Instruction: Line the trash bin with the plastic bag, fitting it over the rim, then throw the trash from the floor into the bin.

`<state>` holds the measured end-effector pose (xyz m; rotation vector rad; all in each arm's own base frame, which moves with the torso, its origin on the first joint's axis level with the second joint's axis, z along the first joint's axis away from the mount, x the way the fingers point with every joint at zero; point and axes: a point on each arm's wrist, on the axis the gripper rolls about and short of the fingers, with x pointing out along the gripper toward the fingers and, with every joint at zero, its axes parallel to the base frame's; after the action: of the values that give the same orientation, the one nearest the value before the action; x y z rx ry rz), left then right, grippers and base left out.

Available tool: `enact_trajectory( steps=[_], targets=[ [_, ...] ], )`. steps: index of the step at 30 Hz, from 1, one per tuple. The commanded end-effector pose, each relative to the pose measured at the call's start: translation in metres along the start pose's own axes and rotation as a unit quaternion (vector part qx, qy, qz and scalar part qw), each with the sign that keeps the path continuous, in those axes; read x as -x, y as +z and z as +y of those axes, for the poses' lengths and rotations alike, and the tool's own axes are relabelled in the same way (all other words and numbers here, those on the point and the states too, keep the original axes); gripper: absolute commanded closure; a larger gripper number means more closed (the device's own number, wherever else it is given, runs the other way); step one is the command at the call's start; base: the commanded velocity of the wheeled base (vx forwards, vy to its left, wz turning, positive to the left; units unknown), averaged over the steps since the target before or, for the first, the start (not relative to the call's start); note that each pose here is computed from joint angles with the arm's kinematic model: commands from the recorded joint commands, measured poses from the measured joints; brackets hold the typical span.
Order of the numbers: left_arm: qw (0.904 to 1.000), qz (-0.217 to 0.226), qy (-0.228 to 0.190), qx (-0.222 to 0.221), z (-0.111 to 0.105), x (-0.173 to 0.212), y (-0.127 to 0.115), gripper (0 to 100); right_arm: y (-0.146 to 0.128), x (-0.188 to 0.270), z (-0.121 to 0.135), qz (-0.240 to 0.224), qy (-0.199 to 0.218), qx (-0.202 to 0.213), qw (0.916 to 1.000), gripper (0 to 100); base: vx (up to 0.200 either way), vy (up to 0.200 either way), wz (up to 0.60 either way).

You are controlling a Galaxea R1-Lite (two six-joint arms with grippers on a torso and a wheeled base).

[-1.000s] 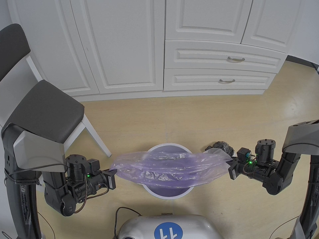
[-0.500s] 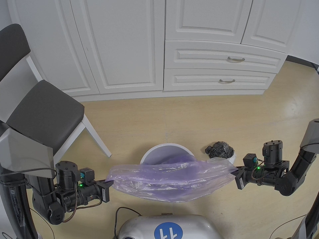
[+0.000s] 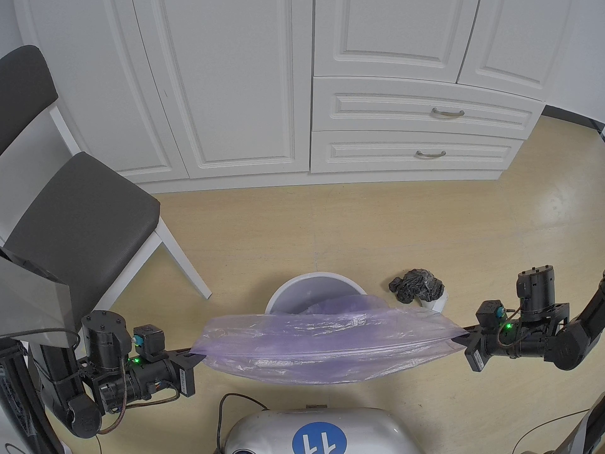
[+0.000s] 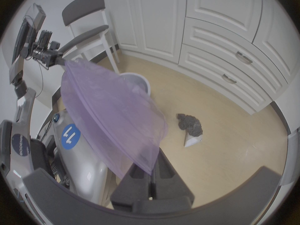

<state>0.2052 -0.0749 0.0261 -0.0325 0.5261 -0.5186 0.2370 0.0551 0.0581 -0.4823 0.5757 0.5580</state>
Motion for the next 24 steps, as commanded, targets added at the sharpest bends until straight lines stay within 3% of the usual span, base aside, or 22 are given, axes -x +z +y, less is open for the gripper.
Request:
enact_trajectory(
  steps=[1, 8, 16, 20, 24],
  targets=[
    [0.9991, 0.042, 0.001, 0.005, 0.002, -0.005, -0.015, 100, -0.002, -0.003, 0.003, 0.014, 0.011, 0.007, 0.9998, 100, 0.000, 0.000, 0.00],
    [0.9952, 0.098, 0.003, -0.002, 0.009, -0.030, -0.040, 100, -0.013, -0.030, 0.010, 0.051, 0.042, 0.006, 0.9978, 100, 0.000, 0.000, 0.00],
    [0.9962, 0.087, 0.003, -0.004, 0.016, -0.059, -0.043, 100, -0.021, -0.064, 0.008, 0.072, 0.055, -0.006, 0.9959, 100, 0.000, 0.000, 0.00],
    [0.9985, 0.052, 0.018, 0.003, 0.028, -0.069, -0.031, 100, -0.019, -0.094, 0.011, 0.017, 0.039, -0.052, 0.9978, 100, 0.000, 0.000, 0.00],
    [0.9990, 0.024, 0.034, 0.015, 0.040, -0.067, -0.020, 100, -0.012, -0.114, 0.021, -0.078, 0.021, -0.092, 0.9925, 100, 0.000, 0.000, 0.00]
  ],
)
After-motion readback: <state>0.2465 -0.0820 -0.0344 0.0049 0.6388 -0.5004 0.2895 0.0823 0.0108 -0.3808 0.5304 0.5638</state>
